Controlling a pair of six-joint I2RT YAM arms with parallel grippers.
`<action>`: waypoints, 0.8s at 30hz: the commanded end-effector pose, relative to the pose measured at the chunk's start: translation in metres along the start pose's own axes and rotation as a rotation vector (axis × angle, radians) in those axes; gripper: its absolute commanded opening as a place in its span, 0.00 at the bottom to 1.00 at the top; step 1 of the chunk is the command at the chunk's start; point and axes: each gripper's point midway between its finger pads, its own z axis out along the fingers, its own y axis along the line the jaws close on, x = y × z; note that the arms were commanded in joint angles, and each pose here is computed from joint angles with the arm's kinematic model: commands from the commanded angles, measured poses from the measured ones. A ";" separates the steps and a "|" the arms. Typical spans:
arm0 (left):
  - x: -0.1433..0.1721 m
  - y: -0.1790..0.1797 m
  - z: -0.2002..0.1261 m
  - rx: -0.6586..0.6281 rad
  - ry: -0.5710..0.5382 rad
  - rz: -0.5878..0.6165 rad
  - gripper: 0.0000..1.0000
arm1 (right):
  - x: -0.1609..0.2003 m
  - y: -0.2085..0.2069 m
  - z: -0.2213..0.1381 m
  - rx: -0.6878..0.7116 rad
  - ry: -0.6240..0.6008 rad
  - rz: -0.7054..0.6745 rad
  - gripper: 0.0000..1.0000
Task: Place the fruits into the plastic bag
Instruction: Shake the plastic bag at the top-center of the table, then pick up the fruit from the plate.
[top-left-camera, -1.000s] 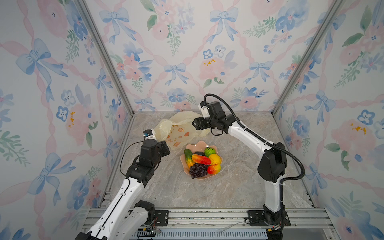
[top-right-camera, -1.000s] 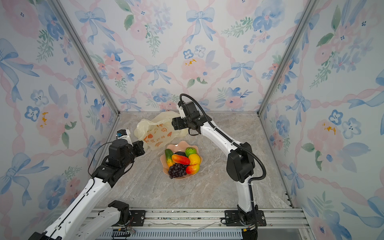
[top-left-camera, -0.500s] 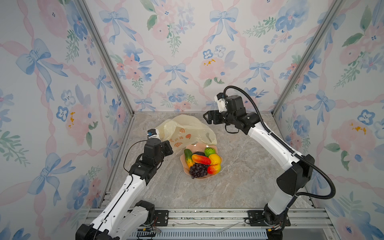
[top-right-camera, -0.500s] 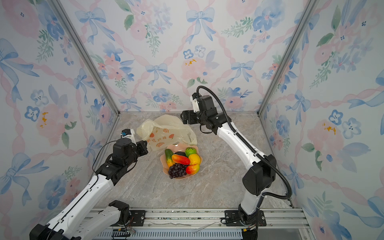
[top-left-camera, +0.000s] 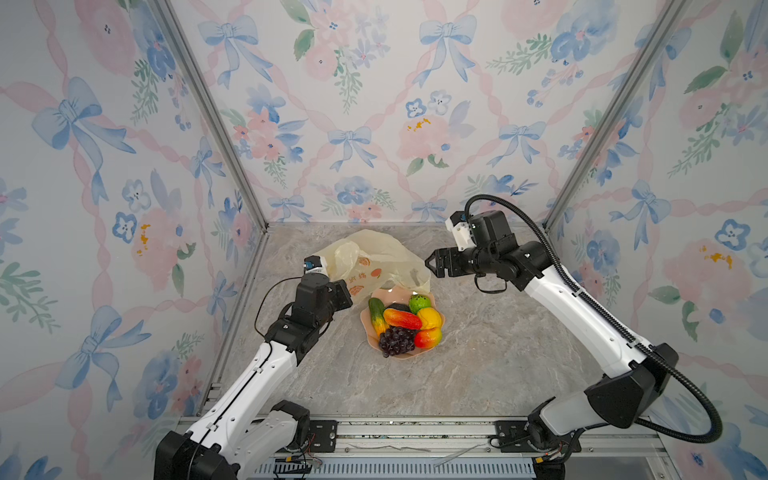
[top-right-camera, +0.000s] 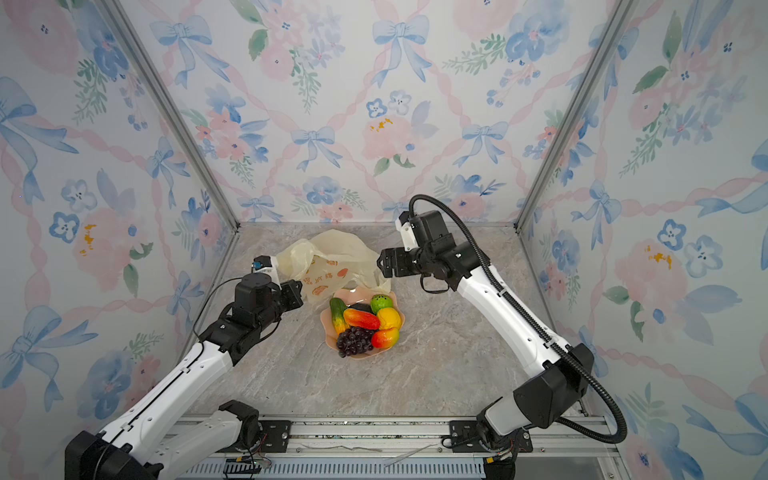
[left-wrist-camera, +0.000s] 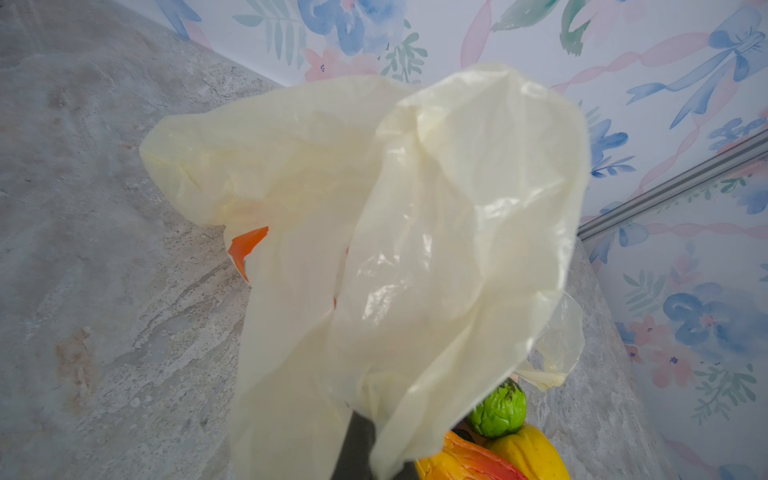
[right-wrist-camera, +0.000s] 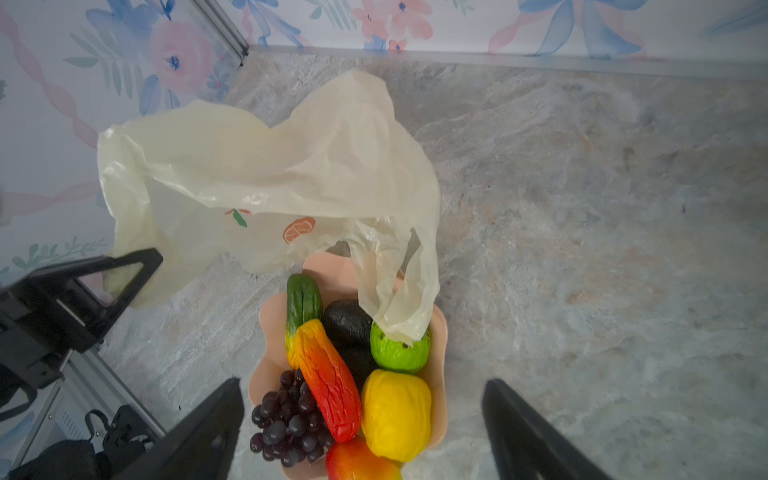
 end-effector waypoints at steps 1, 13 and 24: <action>-0.007 -0.010 -0.004 0.040 -0.013 0.028 0.00 | 0.054 0.008 0.008 0.045 0.165 -0.038 0.92; -0.002 -0.020 0.000 0.087 0.028 0.017 0.00 | 0.112 0.055 0.038 0.015 0.393 -0.342 0.73; -0.003 -0.021 -0.002 0.097 0.030 0.008 0.00 | 0.121 0.059 0.085 -0.010 0.528 -0.492 0.66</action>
